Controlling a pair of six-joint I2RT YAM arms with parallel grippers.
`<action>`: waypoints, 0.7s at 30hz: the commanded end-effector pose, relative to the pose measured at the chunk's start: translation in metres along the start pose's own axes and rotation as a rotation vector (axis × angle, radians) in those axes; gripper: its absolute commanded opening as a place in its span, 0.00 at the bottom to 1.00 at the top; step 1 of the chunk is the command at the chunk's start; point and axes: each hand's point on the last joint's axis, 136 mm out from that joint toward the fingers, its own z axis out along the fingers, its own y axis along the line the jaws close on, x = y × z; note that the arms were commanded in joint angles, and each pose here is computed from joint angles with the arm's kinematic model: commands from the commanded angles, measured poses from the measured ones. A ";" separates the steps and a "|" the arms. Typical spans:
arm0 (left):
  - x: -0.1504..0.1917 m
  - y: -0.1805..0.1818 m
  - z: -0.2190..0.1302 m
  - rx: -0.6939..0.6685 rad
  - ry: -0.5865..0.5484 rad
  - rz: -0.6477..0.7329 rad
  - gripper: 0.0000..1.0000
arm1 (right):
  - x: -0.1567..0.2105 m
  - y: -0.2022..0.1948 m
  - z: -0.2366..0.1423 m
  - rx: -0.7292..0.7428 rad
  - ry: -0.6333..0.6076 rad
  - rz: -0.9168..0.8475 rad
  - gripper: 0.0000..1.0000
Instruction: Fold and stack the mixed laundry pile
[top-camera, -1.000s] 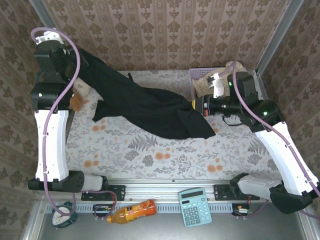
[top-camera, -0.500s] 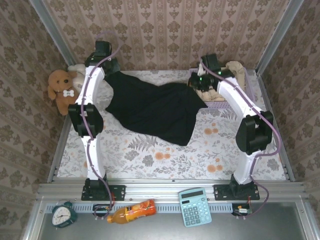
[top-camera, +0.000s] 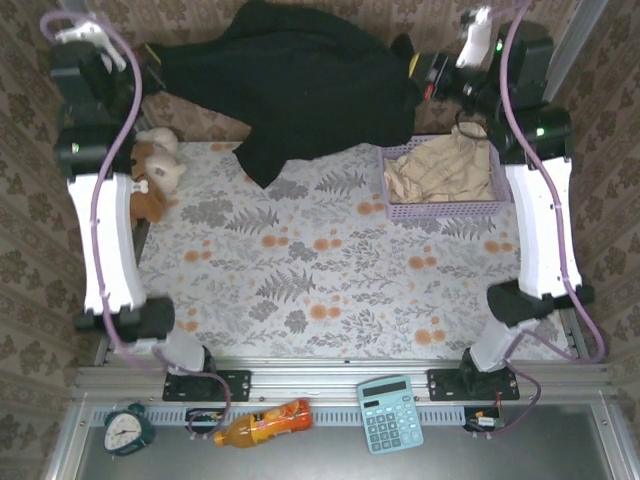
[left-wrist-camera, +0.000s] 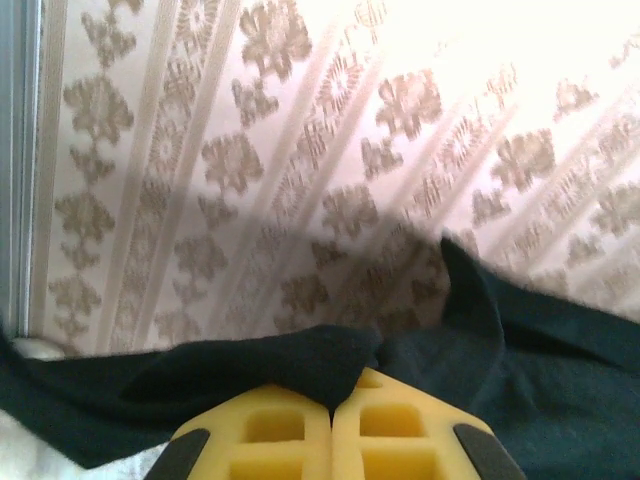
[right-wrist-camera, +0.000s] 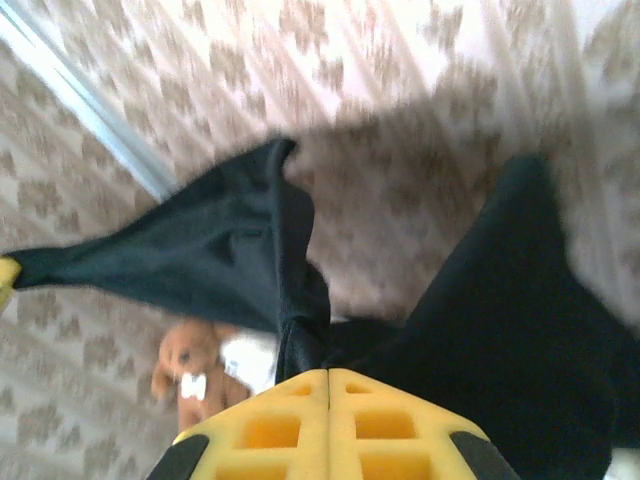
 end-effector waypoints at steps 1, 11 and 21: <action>0.088 0.048 0.008 -0.087 0.126 -0.029 0.00 | 0.095 -0.010 0.007 -0.023 0.211 0.048 0.00; 0.341 0.164 -0.130 -0.467 0.510 -0.295 1.00 | 0.332 -0.063 -0.068 0.098 0.564 0.333 0.68; 0.318 0.115 -0.048 -0.291 0.549 -0.212 1.00 | 0.310 -0.096 -0.015 0.231 0.544 0.252 0.73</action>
